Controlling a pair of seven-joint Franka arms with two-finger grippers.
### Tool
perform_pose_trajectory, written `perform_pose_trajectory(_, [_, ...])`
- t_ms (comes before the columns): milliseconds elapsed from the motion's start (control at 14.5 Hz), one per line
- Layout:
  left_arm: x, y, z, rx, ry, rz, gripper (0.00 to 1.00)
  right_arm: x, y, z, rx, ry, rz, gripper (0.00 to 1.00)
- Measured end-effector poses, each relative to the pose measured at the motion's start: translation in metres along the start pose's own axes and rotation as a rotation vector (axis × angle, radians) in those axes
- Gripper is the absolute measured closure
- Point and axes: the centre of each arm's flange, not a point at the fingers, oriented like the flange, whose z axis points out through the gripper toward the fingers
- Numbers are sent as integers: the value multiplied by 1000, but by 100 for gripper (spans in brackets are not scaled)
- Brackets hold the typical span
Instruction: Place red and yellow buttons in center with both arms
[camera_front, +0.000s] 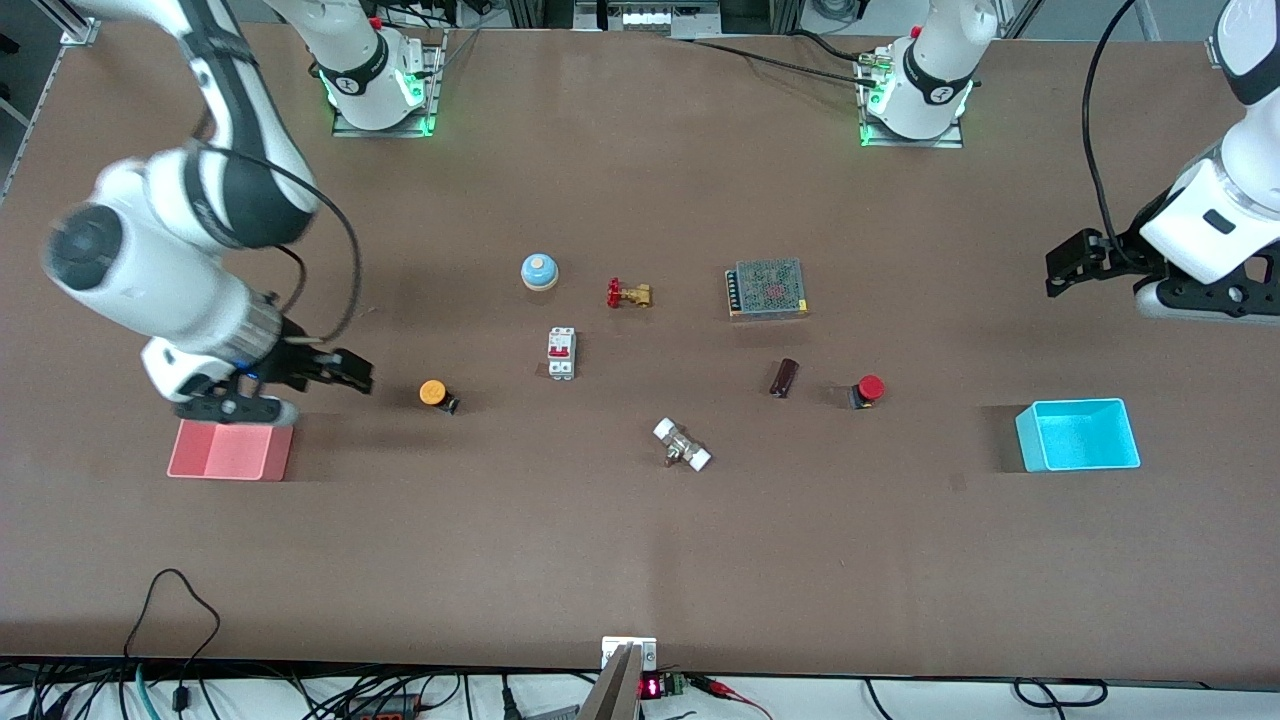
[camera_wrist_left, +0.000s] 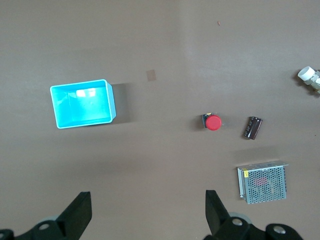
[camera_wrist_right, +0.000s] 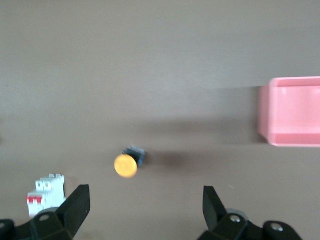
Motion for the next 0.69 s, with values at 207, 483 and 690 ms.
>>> perform_pose_trajectory(207, [2,-1,4,0,-7,-2,0,-14,30,-64,-28,-3,20,0])
perform_pose_trajectory(483, [2,-1,2,0,-4,-2,0,-51,40,-129,-72,-27,23,0])
perform_pose_trajectory(690, [2,-1,2,0,-4,-1,0,-63,40,-145,-79,-40,24,0])
